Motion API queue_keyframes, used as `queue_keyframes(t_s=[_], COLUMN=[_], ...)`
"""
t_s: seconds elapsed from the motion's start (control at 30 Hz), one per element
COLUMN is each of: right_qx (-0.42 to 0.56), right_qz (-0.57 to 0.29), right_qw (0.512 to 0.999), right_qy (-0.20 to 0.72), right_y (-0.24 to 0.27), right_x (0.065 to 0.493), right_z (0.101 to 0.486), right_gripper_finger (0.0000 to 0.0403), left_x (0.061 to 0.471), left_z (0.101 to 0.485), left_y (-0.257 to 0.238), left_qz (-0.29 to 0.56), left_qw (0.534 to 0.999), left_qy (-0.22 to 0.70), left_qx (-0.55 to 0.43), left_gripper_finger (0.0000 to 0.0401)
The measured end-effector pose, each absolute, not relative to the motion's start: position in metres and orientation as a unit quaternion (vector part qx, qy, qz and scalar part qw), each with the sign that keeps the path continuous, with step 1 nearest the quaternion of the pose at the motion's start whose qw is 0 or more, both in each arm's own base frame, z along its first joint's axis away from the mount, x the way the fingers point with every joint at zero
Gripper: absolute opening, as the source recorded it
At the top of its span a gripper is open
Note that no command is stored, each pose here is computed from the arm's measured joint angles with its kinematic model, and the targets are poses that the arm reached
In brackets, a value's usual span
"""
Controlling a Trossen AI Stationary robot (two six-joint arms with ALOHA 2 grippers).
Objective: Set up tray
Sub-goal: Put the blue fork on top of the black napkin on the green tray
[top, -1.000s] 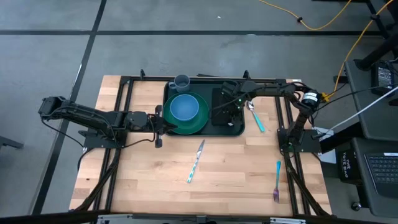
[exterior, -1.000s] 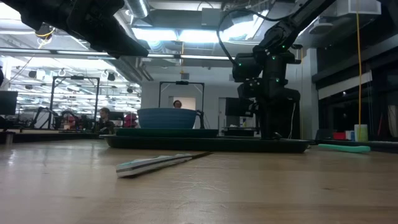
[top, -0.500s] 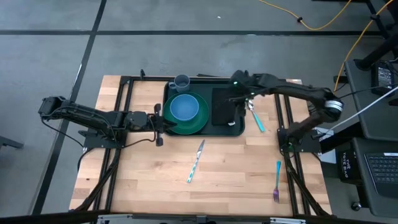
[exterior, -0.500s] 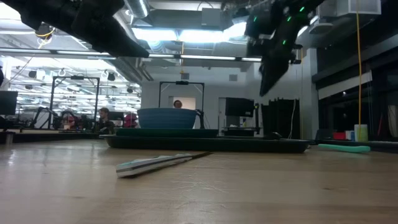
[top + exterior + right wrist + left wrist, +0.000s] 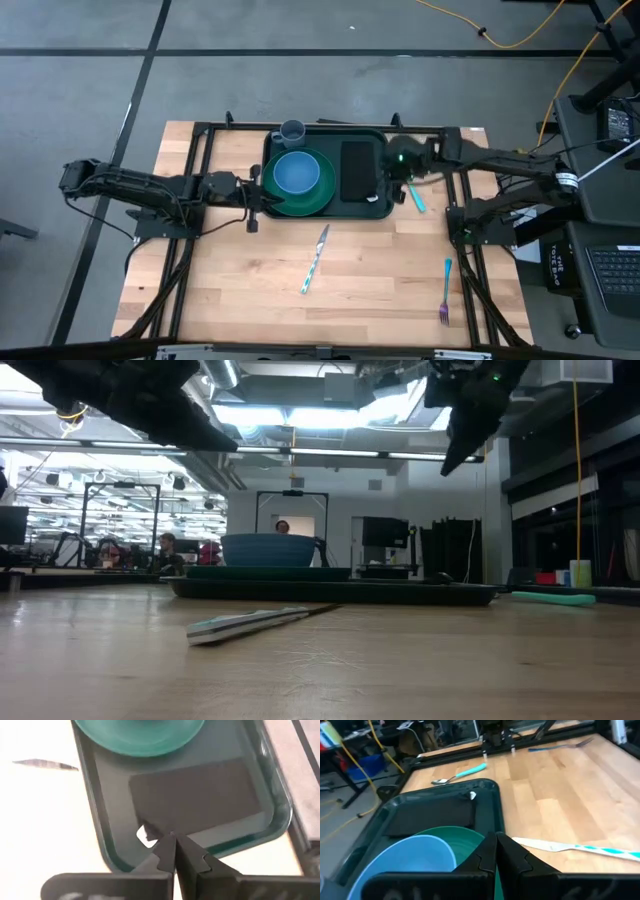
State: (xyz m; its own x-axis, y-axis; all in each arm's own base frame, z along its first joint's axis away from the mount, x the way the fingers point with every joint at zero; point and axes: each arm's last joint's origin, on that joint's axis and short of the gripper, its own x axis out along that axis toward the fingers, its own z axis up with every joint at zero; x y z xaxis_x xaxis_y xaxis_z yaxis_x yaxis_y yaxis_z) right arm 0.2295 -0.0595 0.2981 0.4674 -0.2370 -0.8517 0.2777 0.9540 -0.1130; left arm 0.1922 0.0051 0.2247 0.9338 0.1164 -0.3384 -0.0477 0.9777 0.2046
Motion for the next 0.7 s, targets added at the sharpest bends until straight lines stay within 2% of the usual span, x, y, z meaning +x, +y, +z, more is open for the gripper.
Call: queue_keyframes(t_s=[0.33, 0.7], right_qx=[0.062, 0.147], right_qz=[-0.175, -0.204], right_qw=[0.851, 0.829], right_qy=[0.492, 0.5], right_y=[-0.003, 0.034], right_x=[0.224, 0.213], right_z=[0.259, 0.251], right_gripper_finger=[0.0005, 0.0004], left_x=[0.192, 0.192], left_z=[0.225, 0.225], left_y=[0.011, 0.01], left_qz=[0.027, 0.026], left_qw=[0.981, 0.981], left_qy=[0.174, 0.173], left_qx=[0.082, 0.083], left_gripper_finger=[0.0005, 0.0002])
